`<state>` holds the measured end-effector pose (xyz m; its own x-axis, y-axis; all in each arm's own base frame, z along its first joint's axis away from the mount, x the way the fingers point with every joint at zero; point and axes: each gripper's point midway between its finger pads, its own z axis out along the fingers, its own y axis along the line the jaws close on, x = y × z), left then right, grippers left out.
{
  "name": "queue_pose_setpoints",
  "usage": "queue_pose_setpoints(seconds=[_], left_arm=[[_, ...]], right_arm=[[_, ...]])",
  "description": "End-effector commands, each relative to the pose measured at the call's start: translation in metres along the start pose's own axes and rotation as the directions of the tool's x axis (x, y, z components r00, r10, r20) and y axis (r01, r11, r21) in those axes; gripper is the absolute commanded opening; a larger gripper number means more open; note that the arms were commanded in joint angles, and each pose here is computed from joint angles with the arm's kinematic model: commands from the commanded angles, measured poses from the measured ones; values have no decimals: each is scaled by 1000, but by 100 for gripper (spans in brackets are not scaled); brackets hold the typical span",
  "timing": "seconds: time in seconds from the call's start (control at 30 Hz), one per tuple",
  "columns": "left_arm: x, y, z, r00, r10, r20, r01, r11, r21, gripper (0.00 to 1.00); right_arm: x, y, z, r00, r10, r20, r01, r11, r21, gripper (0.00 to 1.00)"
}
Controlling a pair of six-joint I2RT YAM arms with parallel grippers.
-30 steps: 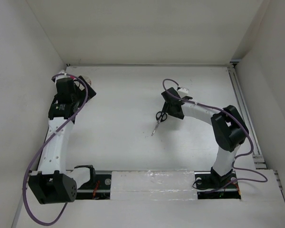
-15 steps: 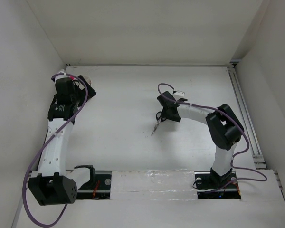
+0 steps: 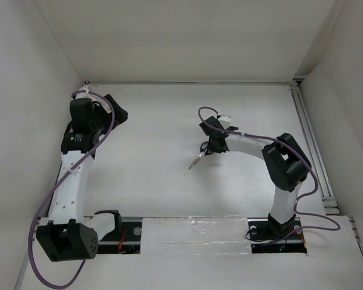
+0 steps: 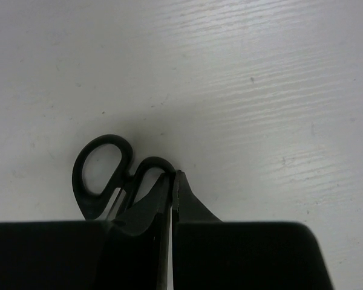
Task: Sort the stationery into containers
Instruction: Pick up the scissors from the center of the board.
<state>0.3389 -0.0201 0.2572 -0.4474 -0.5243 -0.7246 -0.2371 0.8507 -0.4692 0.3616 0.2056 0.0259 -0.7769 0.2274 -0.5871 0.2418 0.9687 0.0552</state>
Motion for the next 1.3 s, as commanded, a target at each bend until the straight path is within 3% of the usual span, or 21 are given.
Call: queue_pose_setpoints(seconds=[0.0,0.07,0.13,0.17,0.4,0.63,0.9,1.1,1.13,1.27], left_arm=[[8,-45,-5,997,73,-39,-59,960,273,100],[31,-64,-5,984,108,-140,-41,909,415,100],[39,-81,-9,975,139,-171,-29,849,527,100],[51,-90,-17,962,167,-218,-1,794,608,100],[73,-129,-52,930,281,-236,25,594,804,100],[75,-132,-58,932,301,-200,3,546,838,100],[81,-131,-60,924,310,-223,30,523,852,95],[82,-130,-58,924,304,-232,36,536,844,74],[82,-130,-58,924,304,-232,36,536,844,70],[84,-128,-56,920,302,-250,49,544,838,49]], right_arm=[[-12,30,-22,997,-62,51,70,985,-155,0],[-32,41,-46,988,-77,133,105,970,-221,0],[-49,52,-74,981,-64,184,116,950,-289,0],[-56,57,-84,978,-63,197,125,940,-319,0],[-98,120,-177,934,-52,353,231,841,-489,0],[-107,168,-247,903,-45,427,325,721,-612,0],[-99,188,-279,890,-55,452,375,652,-659,0],[-93,203,-293,886,-50,460,389,621,-681,0],[-99,200,-293,882,-38,469,381,643,-665,0],[-93,211,-291,878,-58,475,396,646,-652,0]])
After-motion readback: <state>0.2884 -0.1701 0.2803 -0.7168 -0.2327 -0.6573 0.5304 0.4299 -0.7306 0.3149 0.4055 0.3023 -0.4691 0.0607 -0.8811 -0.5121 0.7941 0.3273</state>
